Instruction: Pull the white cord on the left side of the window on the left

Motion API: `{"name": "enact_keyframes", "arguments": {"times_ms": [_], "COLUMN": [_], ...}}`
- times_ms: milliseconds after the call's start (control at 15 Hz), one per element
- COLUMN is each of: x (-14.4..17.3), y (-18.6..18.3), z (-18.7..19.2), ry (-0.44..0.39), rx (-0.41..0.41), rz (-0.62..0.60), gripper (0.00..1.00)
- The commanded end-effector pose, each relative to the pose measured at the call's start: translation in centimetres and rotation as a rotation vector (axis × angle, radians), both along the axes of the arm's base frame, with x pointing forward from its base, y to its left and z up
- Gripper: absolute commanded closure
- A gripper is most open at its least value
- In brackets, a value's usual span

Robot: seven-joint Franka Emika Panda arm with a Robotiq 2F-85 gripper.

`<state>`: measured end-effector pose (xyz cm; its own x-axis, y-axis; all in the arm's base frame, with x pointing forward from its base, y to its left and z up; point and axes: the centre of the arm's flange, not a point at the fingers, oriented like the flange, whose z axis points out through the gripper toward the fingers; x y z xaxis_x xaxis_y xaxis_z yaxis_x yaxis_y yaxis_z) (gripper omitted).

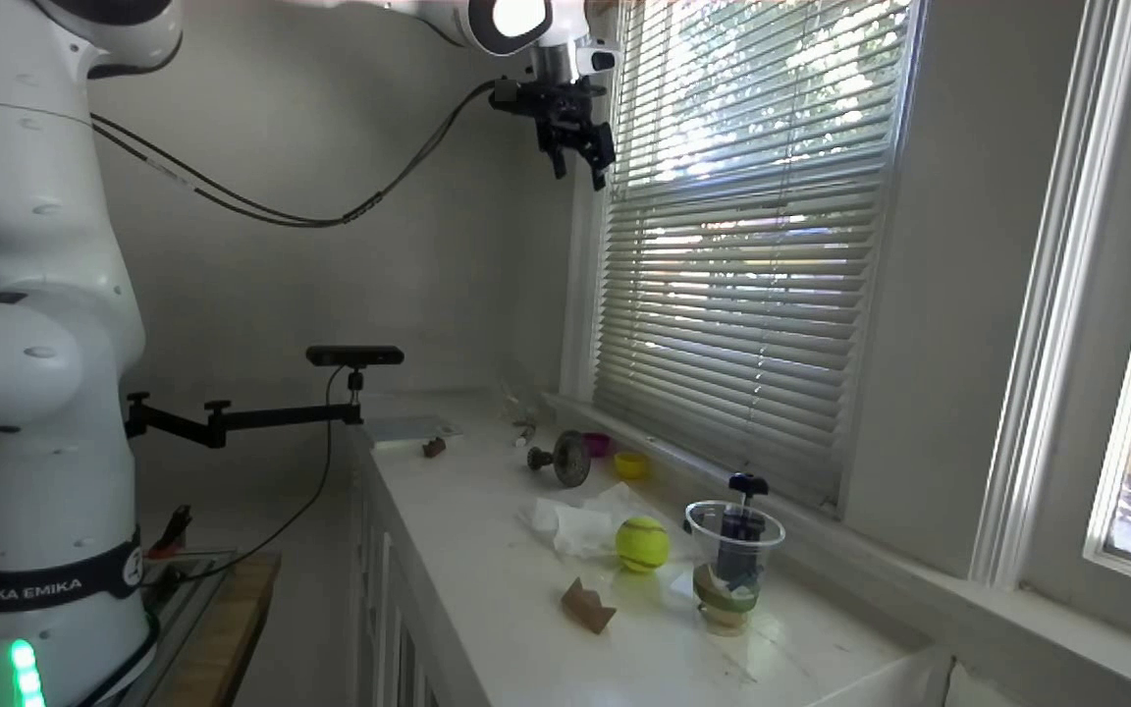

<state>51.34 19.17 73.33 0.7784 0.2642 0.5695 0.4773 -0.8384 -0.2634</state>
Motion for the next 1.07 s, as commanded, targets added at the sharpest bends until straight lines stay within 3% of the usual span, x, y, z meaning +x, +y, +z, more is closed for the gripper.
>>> {"name": "enact_keyframes", "arguments": {"times_ms": [0,200,400,733,1000], "x": [0.4,1.4,1.9,3.3,3.0], "y": [0.1,-0.5,-1.1,-2.3,-2.4], "z": [-2.9,-5.3,-7.1,-10.2,-11.7], "ry": [0.118,0.181,0.26,0.394,0.4], "rx": [-0.097,-0.243,-0.326,-0.368,-0.353], "rz": [-0.123,-0.194,-0.207,-0.163,-0.168], "gripper": [0.0,0.0,0.0,0.0,0.0]}}
